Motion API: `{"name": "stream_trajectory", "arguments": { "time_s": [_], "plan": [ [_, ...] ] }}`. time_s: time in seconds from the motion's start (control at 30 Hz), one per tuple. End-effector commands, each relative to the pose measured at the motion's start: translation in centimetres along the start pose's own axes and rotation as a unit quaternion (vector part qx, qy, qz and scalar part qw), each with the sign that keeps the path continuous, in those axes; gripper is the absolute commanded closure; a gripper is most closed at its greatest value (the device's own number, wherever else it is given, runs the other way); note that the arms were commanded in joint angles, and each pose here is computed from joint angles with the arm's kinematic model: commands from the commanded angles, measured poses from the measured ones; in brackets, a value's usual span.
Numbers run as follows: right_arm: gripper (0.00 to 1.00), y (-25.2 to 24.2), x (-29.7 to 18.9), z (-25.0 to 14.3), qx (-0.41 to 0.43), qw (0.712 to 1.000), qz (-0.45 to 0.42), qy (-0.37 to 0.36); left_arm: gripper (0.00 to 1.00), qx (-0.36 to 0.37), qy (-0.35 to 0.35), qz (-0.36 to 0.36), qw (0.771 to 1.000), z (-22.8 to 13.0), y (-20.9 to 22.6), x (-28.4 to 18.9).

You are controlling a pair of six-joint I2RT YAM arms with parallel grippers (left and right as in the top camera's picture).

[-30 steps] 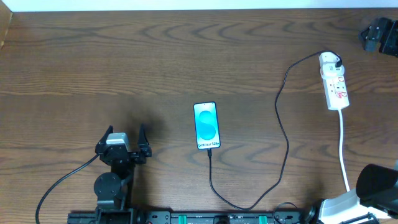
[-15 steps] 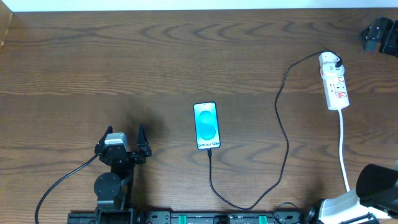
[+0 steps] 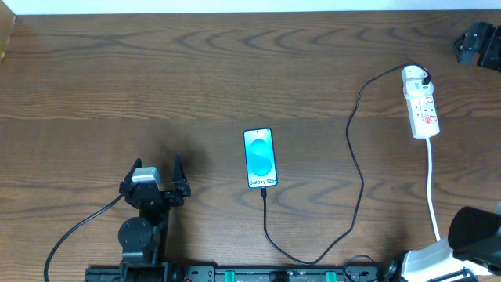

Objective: Plug charger to phone and switch on socket

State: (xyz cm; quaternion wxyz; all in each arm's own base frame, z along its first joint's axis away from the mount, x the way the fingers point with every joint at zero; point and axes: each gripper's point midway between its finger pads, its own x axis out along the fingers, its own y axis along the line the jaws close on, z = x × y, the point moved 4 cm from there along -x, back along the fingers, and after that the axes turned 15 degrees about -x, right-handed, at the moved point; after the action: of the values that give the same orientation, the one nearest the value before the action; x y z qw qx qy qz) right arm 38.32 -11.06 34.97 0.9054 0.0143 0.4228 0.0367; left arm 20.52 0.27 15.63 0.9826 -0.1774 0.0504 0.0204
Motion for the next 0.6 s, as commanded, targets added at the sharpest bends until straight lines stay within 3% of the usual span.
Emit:
{"name": "stream_trajectory", "arguments": {
  "time_s": [0.0,0.57],
  "plan": [
    [0.01,0.07,-0.07,0.10,0.005,1.000,0.002,-0.001,0.14,-0.004,0.017,0.027,0.999,-1.13,1.01,0.04],
    [0.01,-0.12,0.12,-0.02,0.006,1.000,0.000,0.003,0.14,-0.004,0.017,0.027,0.999,-1.13,1.01,0.04]
  ]
}}
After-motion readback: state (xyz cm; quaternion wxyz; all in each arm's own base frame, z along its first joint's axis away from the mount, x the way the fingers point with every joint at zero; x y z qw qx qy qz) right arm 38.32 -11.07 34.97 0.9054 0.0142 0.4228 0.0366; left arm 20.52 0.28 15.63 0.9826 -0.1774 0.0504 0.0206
